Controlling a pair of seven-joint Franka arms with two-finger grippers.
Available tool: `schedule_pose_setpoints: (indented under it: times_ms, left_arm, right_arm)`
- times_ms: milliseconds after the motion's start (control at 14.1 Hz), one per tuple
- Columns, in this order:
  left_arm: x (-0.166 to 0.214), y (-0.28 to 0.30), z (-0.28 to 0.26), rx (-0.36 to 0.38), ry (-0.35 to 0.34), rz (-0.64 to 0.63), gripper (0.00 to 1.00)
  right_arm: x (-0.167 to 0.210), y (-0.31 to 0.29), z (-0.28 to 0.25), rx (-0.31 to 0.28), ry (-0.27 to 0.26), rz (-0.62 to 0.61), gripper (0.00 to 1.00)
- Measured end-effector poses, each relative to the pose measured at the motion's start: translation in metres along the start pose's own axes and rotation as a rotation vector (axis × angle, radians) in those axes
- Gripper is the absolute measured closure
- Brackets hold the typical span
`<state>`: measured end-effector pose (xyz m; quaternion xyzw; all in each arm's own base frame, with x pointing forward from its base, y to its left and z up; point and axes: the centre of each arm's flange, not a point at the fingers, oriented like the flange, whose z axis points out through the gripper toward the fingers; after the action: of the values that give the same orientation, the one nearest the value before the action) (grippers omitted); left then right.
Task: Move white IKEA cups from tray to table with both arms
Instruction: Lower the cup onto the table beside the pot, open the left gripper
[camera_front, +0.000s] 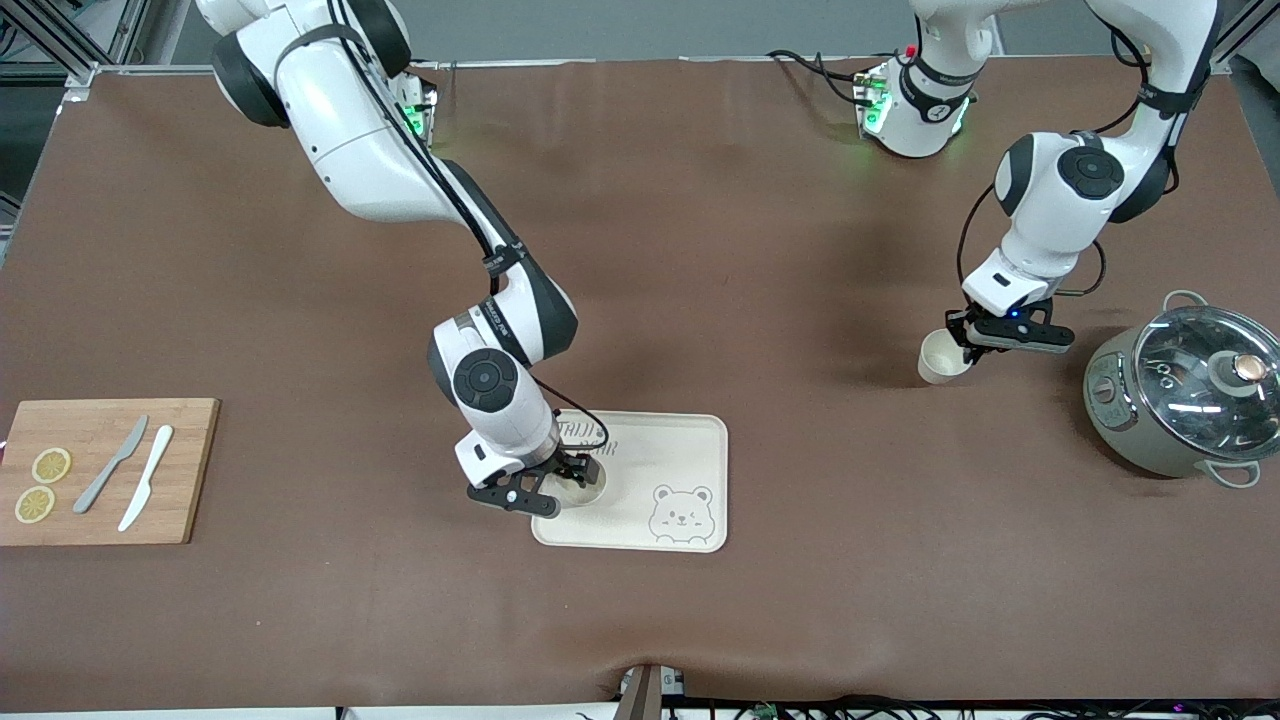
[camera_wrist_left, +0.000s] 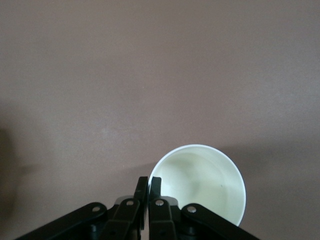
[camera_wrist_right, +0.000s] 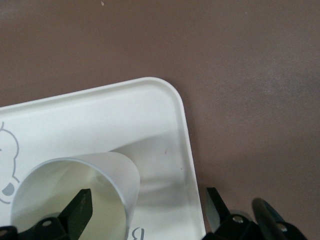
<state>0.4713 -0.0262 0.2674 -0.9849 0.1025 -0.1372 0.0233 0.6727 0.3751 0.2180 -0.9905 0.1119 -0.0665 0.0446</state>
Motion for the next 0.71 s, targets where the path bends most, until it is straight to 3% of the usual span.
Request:
schedule_pose_setpoints:
  times_ms: [498, 640, 711]
  left_arm:
    - [-0.006, 0.004, 0.023, -0.028, 0.032, -0.005, 0.95]
    - [-0.006, 0.005, 0.024, -0.029, 0.034, -0.004, 0.8]
    - [-0.006, 0.007, 0.023, -0.031, 0.035, -0.001, 0.7]
  right_arm:
    - [-0.002, 0.001, 0.003, -0.002, -0.003, 0.0, 0.0]
    - [-0.003, 0.0, 0.003, -0.002, -0.002, -0.001, 0.0]
    - [-0.003, 0.0, 0.003, -0.002, -0.002, -0.001, 0.09]
